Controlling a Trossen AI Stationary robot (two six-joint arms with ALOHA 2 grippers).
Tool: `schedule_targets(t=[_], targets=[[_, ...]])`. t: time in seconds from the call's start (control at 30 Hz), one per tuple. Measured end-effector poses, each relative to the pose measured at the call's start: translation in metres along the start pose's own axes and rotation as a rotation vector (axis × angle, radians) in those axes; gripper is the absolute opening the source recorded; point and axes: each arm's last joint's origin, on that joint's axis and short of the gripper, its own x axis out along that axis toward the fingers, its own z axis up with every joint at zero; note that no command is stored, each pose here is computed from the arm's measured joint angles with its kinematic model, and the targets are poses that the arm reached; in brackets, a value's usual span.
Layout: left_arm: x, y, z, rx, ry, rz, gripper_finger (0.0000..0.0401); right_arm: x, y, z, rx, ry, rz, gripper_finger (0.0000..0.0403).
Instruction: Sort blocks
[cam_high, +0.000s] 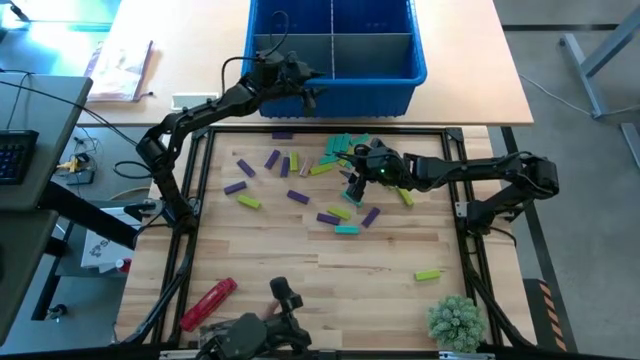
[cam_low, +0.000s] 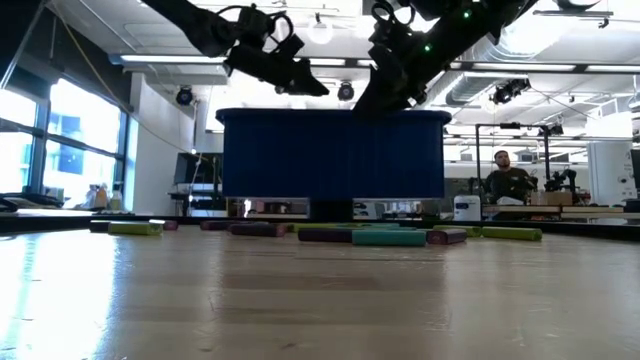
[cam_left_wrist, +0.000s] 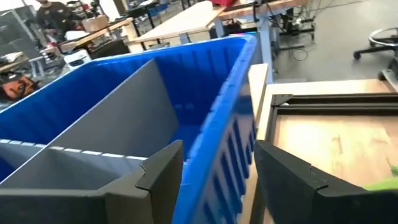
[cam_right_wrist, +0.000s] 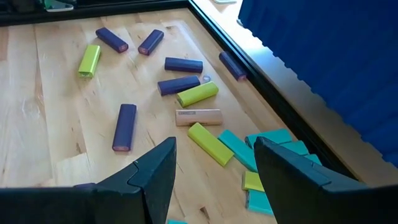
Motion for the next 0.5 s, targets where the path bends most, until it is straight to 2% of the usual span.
schedule_targets(t=[0.33,0.5], targets=[[-0.009,0.024,-0.012,-0.029,0.053,0.074,0.0179,0.000,0.000,0.001,0.003,-0.008,0.011,0.0201],[-0.014,0.030,-0.023,-0.021,0.126,0.019,0.0180,0.000,0.001,0.001,0.008,-0.007,0.016,0.0201]])
